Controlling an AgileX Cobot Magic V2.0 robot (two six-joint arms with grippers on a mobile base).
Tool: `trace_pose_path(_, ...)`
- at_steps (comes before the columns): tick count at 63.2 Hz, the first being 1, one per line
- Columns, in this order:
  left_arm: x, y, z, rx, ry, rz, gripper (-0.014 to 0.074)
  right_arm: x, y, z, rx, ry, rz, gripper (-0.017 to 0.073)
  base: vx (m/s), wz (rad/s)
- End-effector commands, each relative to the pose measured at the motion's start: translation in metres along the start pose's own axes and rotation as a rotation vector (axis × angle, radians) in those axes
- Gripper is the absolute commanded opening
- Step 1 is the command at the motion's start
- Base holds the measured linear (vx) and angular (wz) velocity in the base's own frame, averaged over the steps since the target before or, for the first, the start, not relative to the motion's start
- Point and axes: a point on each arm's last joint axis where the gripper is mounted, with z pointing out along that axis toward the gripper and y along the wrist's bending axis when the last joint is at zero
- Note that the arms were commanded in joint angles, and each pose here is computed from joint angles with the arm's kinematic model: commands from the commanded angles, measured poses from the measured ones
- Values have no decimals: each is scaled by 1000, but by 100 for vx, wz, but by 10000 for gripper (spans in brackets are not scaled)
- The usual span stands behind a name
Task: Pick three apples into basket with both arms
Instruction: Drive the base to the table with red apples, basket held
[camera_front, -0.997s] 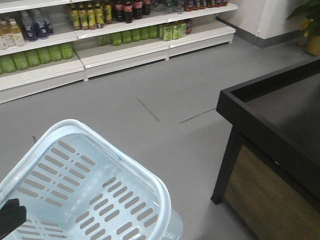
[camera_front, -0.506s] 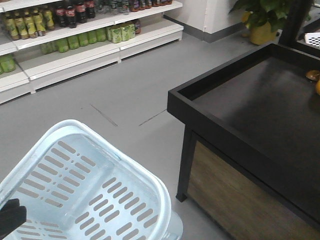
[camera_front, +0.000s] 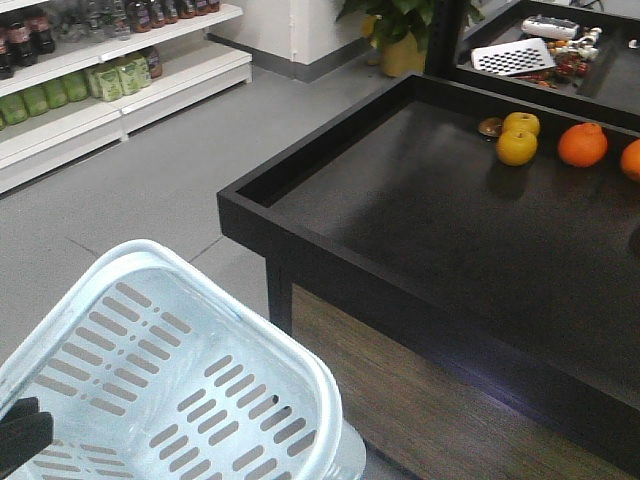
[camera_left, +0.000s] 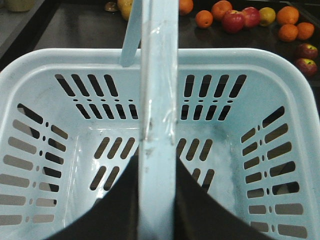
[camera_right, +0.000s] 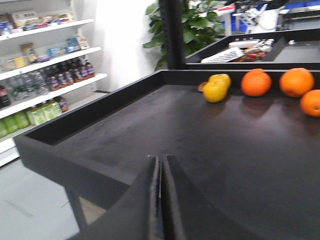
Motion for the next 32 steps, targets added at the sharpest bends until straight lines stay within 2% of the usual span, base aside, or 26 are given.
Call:
trace_pose_path(1, -17, 0, -5, -10, -125, -31, -6, -2, 1, 0, -15, -71, -7, -4, 3, -41)
trace_pose_path(32, -17, 0, -5, -10, -125, -31, -6, -2, 1, 0, -15, -71, -7, -4, 2, -30)
